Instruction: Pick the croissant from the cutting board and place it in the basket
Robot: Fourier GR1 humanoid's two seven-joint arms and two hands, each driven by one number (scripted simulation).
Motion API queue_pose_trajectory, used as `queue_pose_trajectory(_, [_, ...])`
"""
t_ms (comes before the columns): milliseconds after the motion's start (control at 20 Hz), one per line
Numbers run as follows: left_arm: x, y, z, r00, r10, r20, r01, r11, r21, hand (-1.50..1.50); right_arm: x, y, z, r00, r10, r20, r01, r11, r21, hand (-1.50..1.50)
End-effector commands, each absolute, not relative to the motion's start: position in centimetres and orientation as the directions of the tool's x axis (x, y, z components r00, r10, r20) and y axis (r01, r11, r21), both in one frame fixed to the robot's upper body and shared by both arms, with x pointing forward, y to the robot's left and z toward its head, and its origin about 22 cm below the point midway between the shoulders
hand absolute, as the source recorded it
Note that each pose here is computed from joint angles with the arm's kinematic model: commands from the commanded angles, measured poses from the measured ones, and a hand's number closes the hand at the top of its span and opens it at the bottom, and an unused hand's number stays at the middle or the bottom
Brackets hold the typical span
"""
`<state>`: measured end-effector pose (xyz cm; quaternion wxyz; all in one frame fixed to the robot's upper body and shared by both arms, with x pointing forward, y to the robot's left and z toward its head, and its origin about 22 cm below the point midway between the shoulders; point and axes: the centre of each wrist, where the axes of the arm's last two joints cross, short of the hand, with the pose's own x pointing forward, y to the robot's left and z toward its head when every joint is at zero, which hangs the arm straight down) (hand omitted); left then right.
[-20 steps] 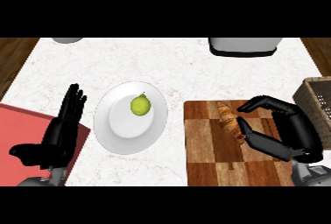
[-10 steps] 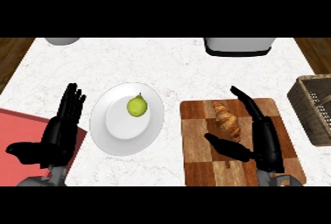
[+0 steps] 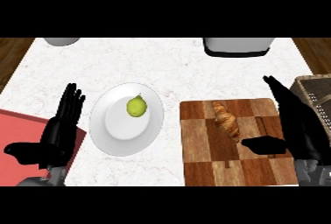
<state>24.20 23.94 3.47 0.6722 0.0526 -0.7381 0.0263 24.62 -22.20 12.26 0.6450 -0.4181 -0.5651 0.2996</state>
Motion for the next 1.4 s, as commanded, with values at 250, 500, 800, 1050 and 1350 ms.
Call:
queue_pose_trajectory(250, [24.9,23.7,2.4,-0.083,-0.040,0.996,-0.101,0.994,0.032,0.00,22.5,-18.0,21.1,0.231,0.900,0.371,-0.185,0.415,-0.891,-1.50])
queue_pose_trajectory(500, [24.7,23.7,3.9,-0.120,-0.039,0.992,-0.094,0.995,0.028,0.00,25.7,-18.3,20.7,0.316,0.889,0.331,-0.182,0.399,-0.899,-1.50])
queue_pose_trajectory(800, [24.2,24.1,3.4,-0.106,-0.033,0.994,-0.107,0.994,0.022,0.00,25.5,-16.9,17.3,0.362,0.897,0.253,-0.221,0.346,-0.912,-1.50])
queue_pose_trajectory(1050, [25.6,23.6,4.0,-0.105,-0.029,0.994,-0.099,0.995,0.019,0.00,25.4,-17.5,16.8,0.365,0.884,0.291,-0.221,0.386,-0.896,-1.50])
queue_pose_trajectory(1350, [24.9,24.0,3.7,-0.098,-0.028,0.995,-0.099,0.995,0.018,0.00,26.7,-18.5,13.6,0.354,0.882,0.312,-0.232,0.406,-0.884,-1.50])
